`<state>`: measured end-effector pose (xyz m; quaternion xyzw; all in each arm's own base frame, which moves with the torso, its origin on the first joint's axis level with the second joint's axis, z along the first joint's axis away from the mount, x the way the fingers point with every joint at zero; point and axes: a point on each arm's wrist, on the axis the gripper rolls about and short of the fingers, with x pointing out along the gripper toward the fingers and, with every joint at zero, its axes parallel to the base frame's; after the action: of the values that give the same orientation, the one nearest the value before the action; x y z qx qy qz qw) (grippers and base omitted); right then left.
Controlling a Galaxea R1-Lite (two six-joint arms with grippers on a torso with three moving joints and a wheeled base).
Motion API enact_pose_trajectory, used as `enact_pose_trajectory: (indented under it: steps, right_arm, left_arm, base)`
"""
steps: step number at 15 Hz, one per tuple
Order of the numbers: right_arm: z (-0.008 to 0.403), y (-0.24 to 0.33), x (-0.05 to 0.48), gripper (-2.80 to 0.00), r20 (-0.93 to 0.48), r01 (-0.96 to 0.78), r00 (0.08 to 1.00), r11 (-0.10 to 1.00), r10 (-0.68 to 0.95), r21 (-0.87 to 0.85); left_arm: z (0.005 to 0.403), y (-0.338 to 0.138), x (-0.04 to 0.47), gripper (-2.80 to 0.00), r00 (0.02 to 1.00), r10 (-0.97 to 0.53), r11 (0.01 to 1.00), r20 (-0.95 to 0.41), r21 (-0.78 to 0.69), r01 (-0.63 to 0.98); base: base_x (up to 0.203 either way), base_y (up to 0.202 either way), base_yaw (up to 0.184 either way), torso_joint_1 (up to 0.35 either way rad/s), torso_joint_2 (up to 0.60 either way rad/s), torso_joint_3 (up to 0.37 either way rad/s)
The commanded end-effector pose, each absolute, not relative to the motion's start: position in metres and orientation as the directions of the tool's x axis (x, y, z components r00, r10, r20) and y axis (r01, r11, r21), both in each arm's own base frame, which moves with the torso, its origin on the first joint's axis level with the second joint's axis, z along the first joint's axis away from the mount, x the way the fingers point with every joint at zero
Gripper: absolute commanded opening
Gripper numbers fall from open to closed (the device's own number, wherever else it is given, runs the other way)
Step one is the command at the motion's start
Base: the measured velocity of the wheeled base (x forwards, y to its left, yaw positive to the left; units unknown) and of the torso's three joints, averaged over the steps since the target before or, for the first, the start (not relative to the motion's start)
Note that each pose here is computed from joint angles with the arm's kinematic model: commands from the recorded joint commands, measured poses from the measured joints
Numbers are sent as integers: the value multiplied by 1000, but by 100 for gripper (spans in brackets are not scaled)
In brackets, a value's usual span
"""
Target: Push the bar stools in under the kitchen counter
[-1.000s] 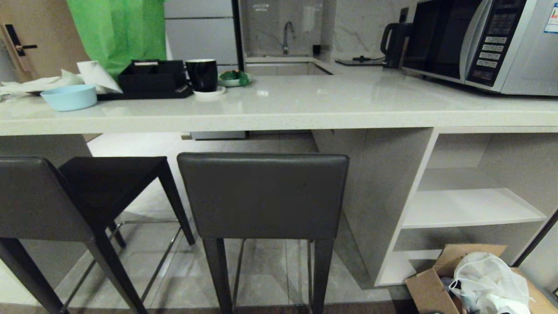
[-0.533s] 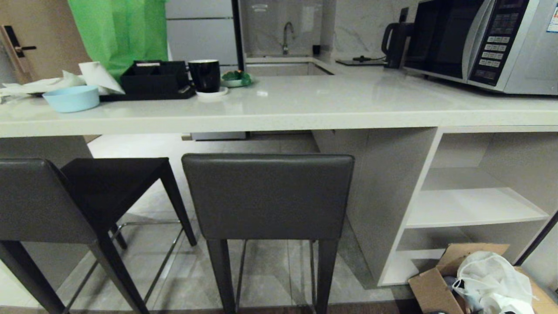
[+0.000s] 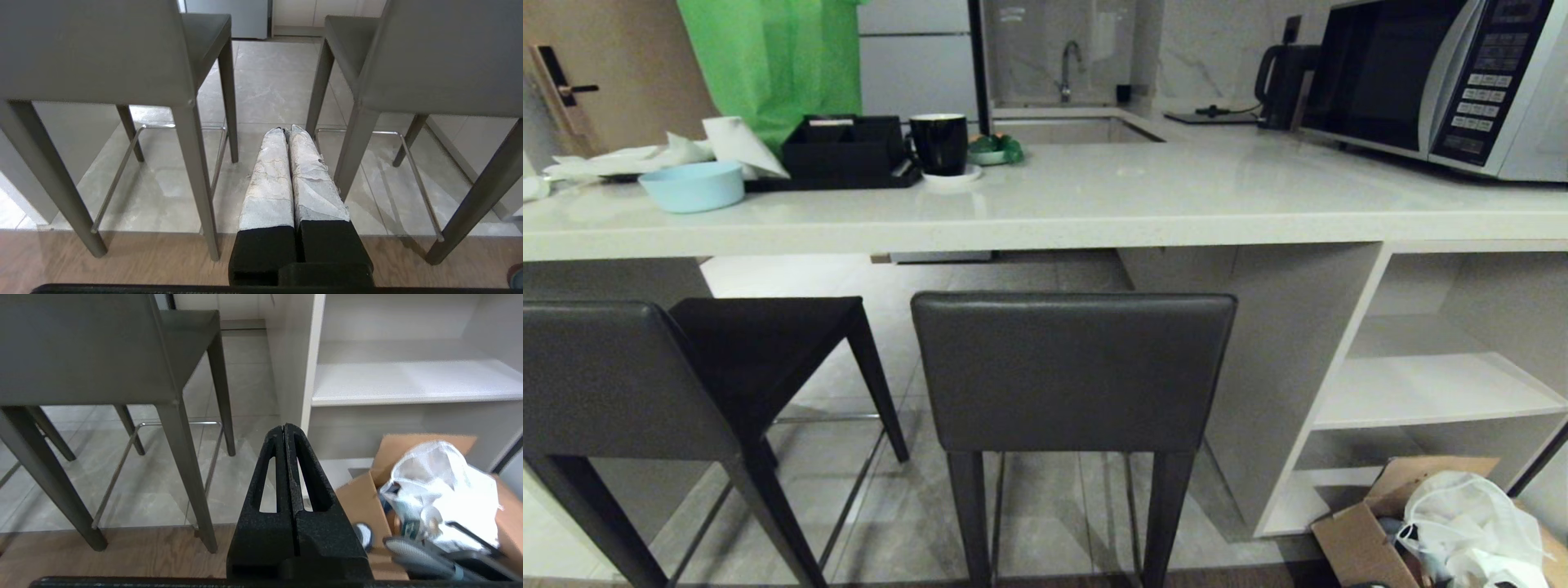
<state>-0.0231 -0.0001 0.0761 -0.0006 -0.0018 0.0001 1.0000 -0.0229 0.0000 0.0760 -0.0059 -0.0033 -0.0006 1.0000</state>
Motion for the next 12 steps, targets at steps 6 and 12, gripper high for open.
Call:
enact_pose_trajectory:
  steps: [6, 12]
  right_arm:
    - [76, 0, -23, -280, 3, -1, 1000, 1000, 1, -2]
    - [76, 0, -23, -280, 3, 0, 1000, 1000, 0, -2]
  left_arm:
    - [76, 0, -23, -280, 1000, -2, 1000, 5, -12, 2]
    - [76, 0, -23, -280, 1000, -2, 1000, 6, -11, 2]
  base:
    - [0, 0, 0, 58, -167, -111]
    - [0, 0, 0, 0, 0, 0]
